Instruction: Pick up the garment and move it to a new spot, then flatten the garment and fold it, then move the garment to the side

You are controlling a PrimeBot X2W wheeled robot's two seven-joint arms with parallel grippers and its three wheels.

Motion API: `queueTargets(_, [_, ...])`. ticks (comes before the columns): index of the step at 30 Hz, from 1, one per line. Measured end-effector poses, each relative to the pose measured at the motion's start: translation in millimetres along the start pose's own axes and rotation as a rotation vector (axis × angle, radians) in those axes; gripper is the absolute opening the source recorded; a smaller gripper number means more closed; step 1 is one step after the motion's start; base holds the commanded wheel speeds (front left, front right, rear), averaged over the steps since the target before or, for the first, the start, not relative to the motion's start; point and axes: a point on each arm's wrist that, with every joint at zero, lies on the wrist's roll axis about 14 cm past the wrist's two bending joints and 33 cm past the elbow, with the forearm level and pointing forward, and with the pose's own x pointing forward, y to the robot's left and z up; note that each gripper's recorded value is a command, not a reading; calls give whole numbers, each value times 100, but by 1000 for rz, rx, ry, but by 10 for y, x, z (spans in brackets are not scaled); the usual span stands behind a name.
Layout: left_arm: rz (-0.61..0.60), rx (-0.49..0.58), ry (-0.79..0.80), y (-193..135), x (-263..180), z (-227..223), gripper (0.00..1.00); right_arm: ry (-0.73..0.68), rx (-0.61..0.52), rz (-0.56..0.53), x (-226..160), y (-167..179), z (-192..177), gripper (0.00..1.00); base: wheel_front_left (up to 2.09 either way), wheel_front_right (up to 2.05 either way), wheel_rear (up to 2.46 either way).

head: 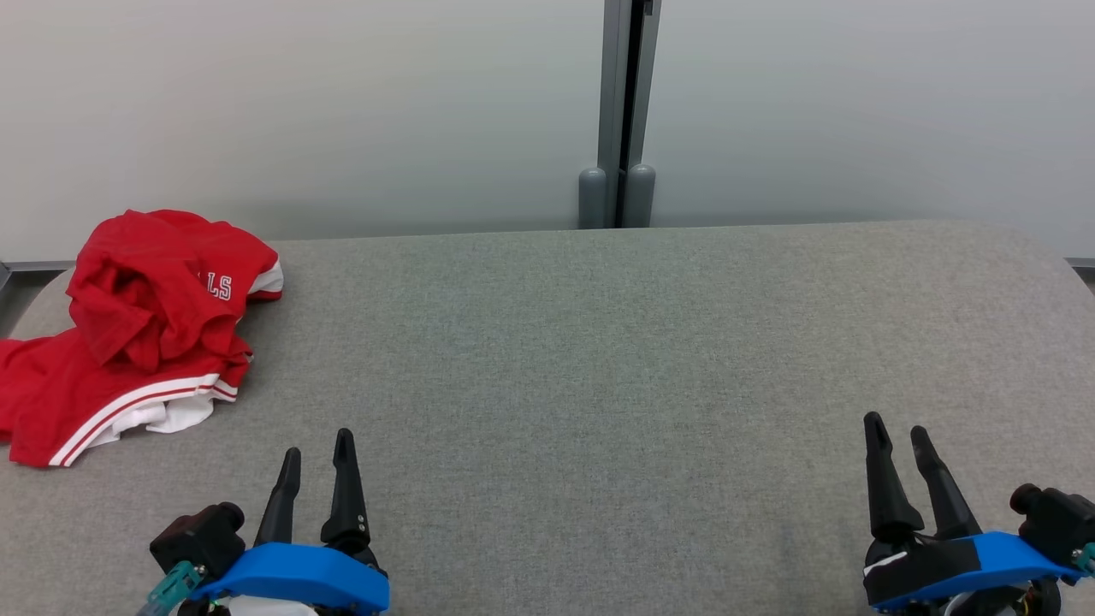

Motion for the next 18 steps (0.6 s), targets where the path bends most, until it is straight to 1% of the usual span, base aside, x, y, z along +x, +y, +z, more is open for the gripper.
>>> queueTargets(18, [-16,180,21,-13,-31,-137,100,-14,-213,32,-6,35,9,100,0,0,0])
